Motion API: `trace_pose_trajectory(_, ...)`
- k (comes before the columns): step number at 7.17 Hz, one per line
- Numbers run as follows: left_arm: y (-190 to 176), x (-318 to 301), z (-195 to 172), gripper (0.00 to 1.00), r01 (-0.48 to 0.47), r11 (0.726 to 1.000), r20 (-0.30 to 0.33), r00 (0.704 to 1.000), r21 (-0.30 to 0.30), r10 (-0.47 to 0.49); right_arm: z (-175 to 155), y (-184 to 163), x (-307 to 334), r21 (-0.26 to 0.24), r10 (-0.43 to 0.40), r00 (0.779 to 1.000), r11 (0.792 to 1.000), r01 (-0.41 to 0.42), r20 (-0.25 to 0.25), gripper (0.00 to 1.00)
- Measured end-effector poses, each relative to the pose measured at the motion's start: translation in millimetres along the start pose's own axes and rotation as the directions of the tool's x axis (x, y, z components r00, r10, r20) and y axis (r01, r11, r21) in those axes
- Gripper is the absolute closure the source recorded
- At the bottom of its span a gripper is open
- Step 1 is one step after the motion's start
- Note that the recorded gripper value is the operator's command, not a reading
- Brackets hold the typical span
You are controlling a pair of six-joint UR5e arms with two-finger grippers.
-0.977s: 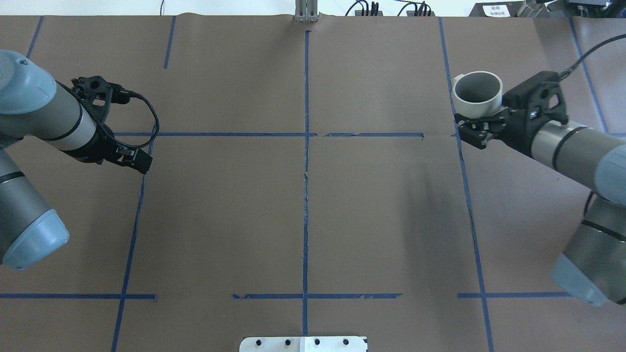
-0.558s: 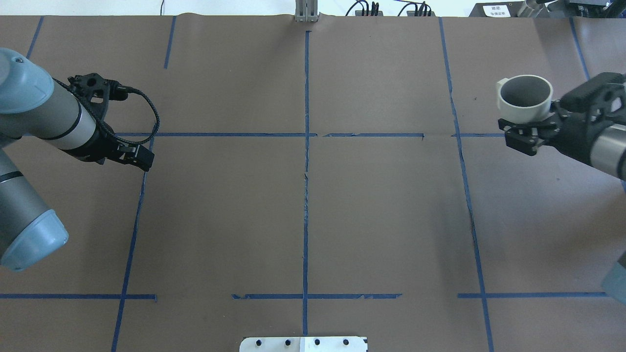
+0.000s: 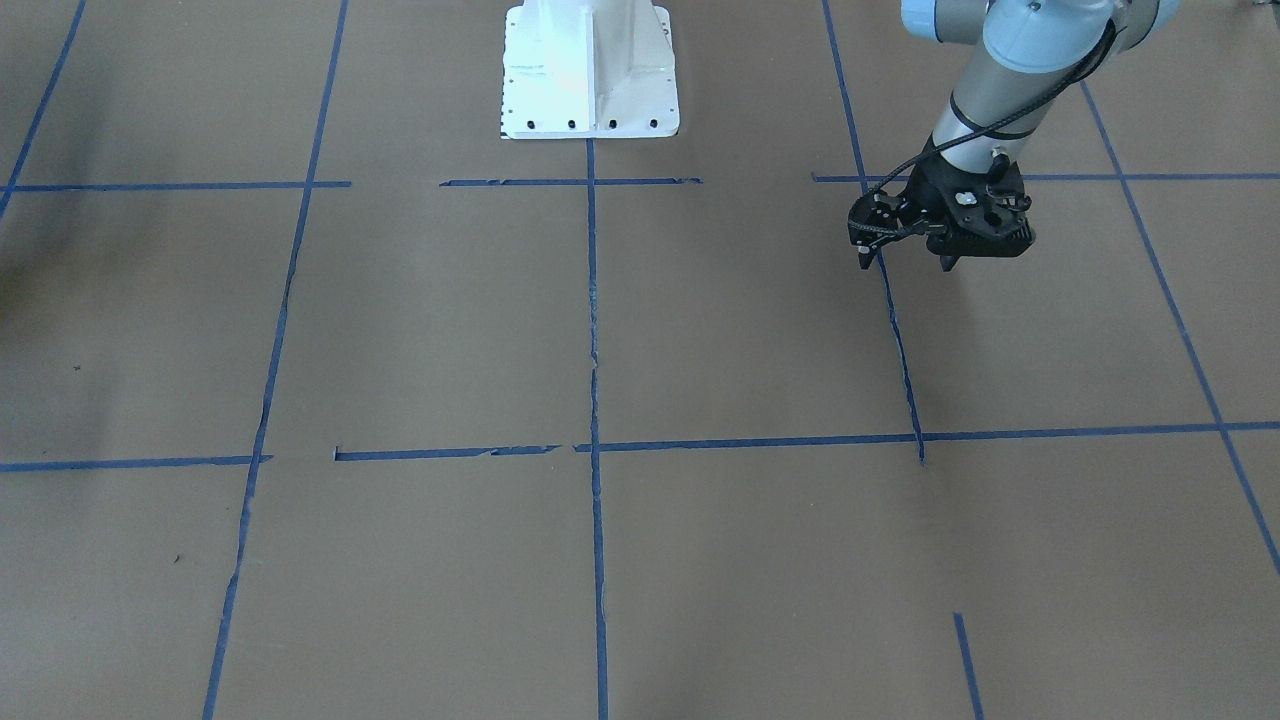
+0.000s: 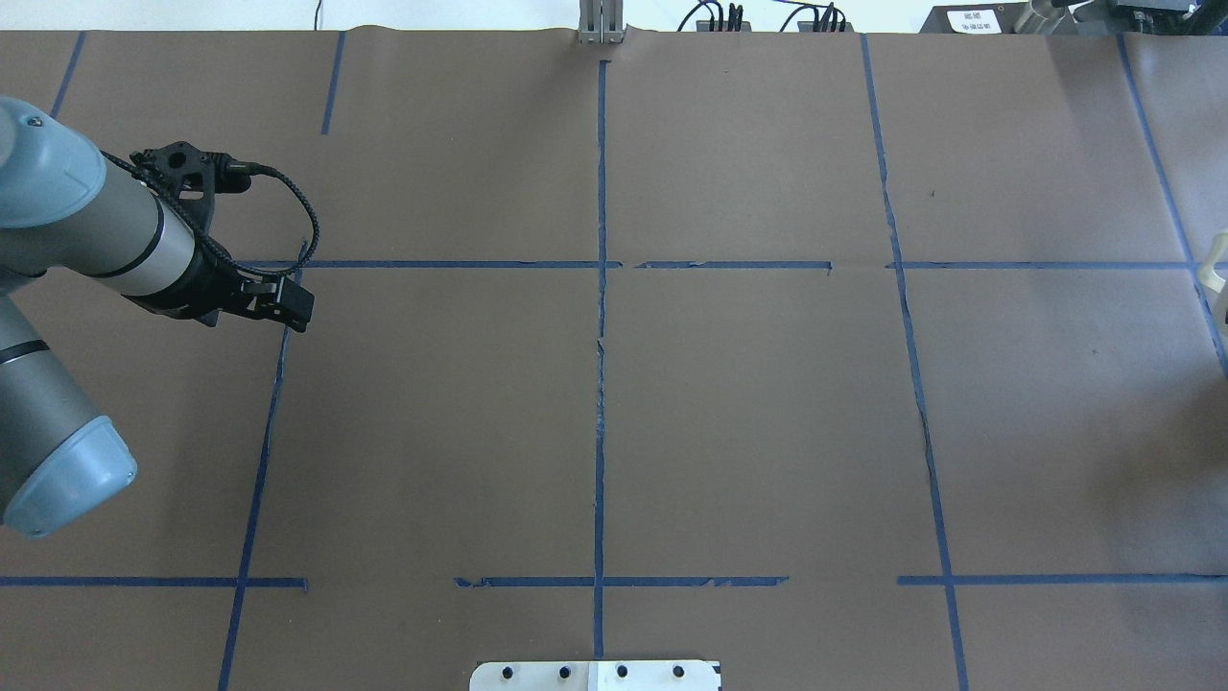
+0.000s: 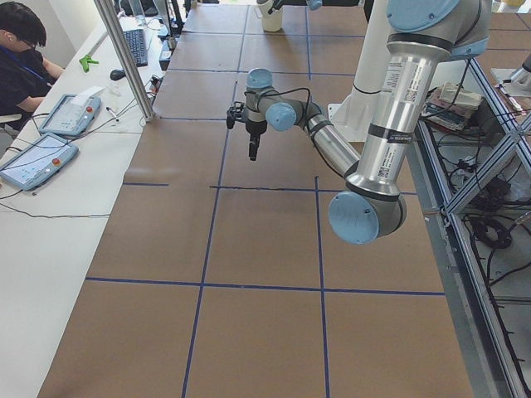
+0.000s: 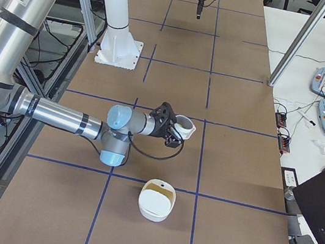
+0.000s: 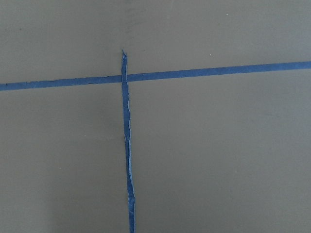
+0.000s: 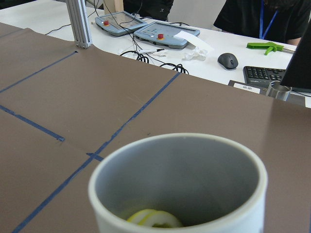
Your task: Left arm hands cup to right arm to dump lemon
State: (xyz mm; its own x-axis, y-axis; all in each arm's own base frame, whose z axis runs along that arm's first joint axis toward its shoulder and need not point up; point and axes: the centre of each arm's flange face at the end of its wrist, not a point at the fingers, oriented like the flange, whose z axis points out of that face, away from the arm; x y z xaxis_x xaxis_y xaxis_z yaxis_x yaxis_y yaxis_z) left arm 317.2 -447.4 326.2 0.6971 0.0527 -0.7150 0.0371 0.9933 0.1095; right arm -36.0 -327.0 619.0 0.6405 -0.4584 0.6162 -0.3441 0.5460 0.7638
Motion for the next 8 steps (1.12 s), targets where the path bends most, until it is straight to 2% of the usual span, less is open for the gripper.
trace_pose_trajectory(1,0.2,0.7,0.1,0.0,0.002,1.0,-0.002,1.0,0.0,-0.002,-16.4,23.1,14.5,0.034,0.092,0.996,0.995,-0.093,0.019,0.96)
trace_pose_trajectory(2,0.2,1.2,0.1,0.0,0.002,1.0,-0.003,1.0,0.0,-0.002,-30.2,42.1,24.0,0.072,0.215,0.975,0.973,-0.219,0.059,0.95)
trace_pose_trajectory(3,0.1,1.5,0.3,0.0,0.002,1.0,-0.003,1.0,0.0,-0.002,-42.5,57.0,31.6,0.1,0.342,0.934,0.931,-0.352,0.101,0.95)
trace_pose_trajectory(4,-0.1,1.8,0.3,0.0,0.002,1.0,-0.003,1.0,0.0,-0.002,-51.3,66.4,37.9,0.117,0.451,0.883,0.877,-0.465,0.13,0.95)
trace_pose_trajectory(5,-0.1,2.1,0.1,0.0,0.001,1.0,-0.004,1.0,0.001,-0.001,-56.9,71.2,43.5,0.138,0.555,0.818,0.807,-0.574,0.152,0.96)
trace_pose_trajectory(6,-0.1,2.3,-0.1,0.0,0.001,1.0,-0.004,1.0,0.001,-0.001,-59.7,71.2,47.0,0.155,0.653,0.735,0.719,-0.678,0.185,0.96)
trace_pose_trajectory(7,-0.1,2.5,-0.3,0.0,0.001,1.0,-0.004,1.0,0.001,-0.001,-59.1,66.4,49.1,0.167,0.737,0.636,0.614,-0.772,0.23,0.97)
trace_pose_trajectory(8,-0.1,2.5,-0.4,0.0,0.0,1.0,-0.005,1.0,0.001,0.0,-55.5,58.4,51.2,0.172,0.802,0.526,0.497,-0.851,0.284,0.97)
